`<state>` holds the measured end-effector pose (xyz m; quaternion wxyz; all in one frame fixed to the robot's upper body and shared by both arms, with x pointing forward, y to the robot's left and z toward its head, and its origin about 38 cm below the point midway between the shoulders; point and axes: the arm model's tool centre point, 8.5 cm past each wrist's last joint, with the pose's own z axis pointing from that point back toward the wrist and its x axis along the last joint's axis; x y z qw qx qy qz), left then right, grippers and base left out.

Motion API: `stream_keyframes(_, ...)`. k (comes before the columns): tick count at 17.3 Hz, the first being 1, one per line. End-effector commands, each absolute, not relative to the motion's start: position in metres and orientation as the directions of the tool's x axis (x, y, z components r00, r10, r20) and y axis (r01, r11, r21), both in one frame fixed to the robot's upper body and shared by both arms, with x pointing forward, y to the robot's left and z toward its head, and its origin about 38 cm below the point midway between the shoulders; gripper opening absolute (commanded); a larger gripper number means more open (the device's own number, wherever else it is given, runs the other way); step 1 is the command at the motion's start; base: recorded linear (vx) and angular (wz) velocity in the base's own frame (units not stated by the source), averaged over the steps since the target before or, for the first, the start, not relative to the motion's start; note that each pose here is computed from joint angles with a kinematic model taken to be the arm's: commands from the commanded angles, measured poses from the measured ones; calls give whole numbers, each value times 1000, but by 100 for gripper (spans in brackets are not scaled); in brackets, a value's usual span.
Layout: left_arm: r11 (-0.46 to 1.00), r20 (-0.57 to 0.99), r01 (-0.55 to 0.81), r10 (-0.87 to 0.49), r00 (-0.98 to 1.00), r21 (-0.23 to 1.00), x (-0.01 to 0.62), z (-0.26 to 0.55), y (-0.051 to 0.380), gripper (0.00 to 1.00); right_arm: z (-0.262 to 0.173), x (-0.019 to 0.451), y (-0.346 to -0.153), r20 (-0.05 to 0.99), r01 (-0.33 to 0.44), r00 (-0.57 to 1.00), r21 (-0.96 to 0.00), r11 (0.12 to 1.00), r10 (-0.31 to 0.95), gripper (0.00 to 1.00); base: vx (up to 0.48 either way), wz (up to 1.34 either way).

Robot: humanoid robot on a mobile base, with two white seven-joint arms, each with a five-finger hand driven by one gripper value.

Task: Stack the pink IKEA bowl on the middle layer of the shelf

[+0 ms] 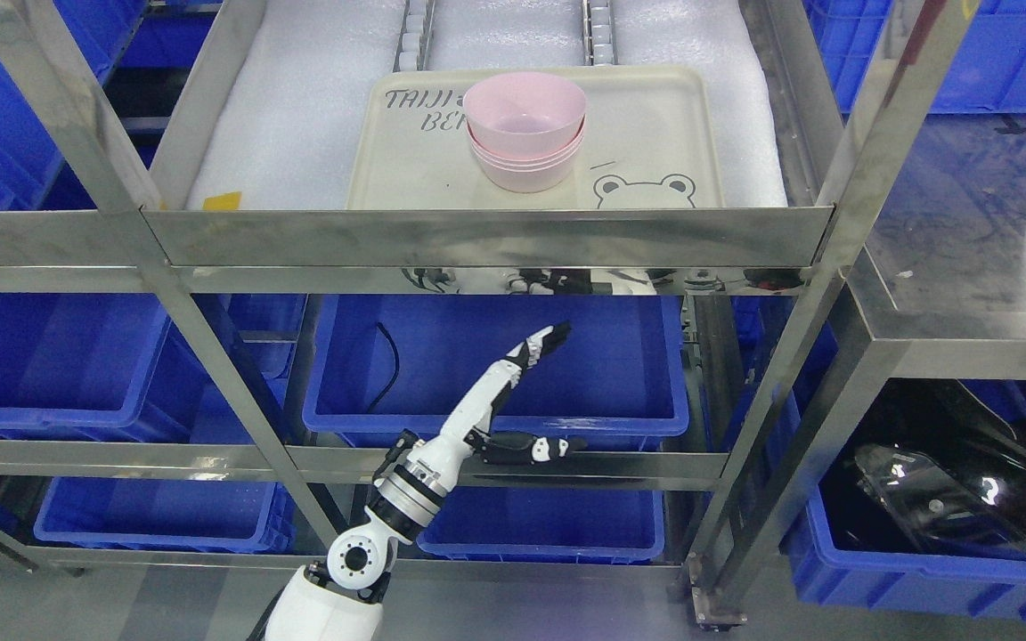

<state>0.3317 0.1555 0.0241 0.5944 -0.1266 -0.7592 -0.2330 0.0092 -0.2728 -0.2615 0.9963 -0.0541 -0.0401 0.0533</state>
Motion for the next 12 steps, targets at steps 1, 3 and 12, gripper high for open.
stream_keyframes(1, 984, 991, 138, -98, -94, 111, 331, -10, 249, 100, -261, 0, -284, 66, -102, 992, -128, 986, 112, 100, 0, 0)
stream_keyframes(3, 989, 990, 97, -103, -100, 112, 332, -7, 261, 100, -261, 0, -284, 66, -102, 992, -128, 986, 112, 100, 0, 0)
stream_keyframes(12, 987, 989, 120, -96, -113, 109, 335, -1, 248, 100, -261, 0, -284, 66, -102, 992, -128, 986, 112, 100, 0, 0)
